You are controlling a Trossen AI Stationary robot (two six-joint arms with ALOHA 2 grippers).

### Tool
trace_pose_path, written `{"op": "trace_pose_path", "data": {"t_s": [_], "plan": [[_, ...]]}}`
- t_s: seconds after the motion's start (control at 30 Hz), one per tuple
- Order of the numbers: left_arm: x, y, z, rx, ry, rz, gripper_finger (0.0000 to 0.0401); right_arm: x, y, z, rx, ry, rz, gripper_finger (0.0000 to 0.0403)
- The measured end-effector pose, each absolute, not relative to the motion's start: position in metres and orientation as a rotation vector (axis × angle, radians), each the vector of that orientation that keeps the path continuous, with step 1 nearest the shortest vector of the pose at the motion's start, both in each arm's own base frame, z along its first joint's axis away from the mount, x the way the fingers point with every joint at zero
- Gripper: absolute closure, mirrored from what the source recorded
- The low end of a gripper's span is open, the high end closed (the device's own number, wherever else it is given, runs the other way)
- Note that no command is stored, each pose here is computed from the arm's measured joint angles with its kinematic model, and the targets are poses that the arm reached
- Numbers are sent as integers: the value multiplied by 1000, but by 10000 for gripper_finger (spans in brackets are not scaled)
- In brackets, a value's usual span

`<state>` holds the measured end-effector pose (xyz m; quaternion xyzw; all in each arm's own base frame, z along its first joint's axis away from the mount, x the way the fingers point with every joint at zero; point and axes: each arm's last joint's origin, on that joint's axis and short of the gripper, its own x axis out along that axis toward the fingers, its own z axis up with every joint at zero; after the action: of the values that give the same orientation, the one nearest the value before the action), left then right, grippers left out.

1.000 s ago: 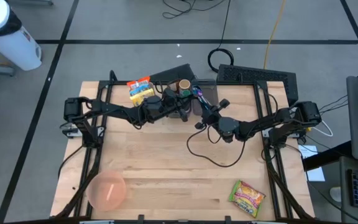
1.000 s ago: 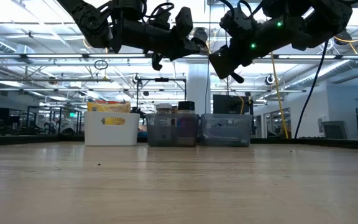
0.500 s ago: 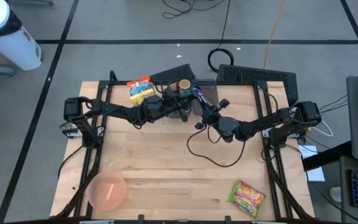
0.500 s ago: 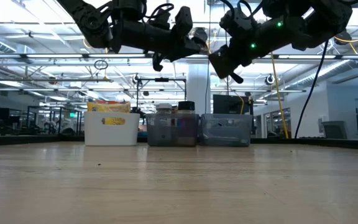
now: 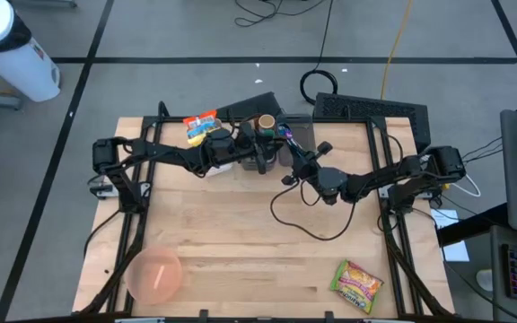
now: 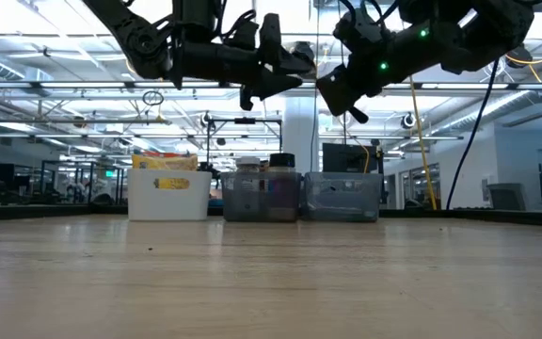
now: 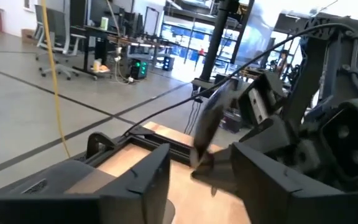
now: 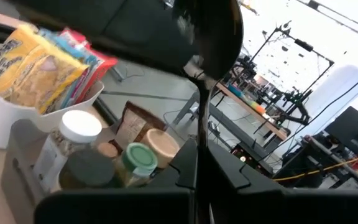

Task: Pick & Place Food Item
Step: Put the black spoon into the right black bin

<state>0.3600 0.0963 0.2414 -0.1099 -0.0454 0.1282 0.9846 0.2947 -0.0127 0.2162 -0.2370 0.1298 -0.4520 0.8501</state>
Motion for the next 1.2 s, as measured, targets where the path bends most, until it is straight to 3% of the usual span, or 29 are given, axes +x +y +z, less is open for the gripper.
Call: {"op": "trace_pose_path", "data": {"t_s": [0.3, 0.43, 0.73, 1.2], "plan": [[353, 107, 248, -210, -73, 98, 164, 279, -14, 249, -537, 226, -985, 400], [340, 106, 262, -168, -13, 29, 162, 265, -19, 268, -546, 210, -1024, 401], [294, 93, 293, -49, 223, 74, 162, 241, -41, 292, -511, 204, -1028, 401], [253, 69, 308, -40, 405, 77, 162, 249, -128, 297, -136, 367, -791, 401]]}}
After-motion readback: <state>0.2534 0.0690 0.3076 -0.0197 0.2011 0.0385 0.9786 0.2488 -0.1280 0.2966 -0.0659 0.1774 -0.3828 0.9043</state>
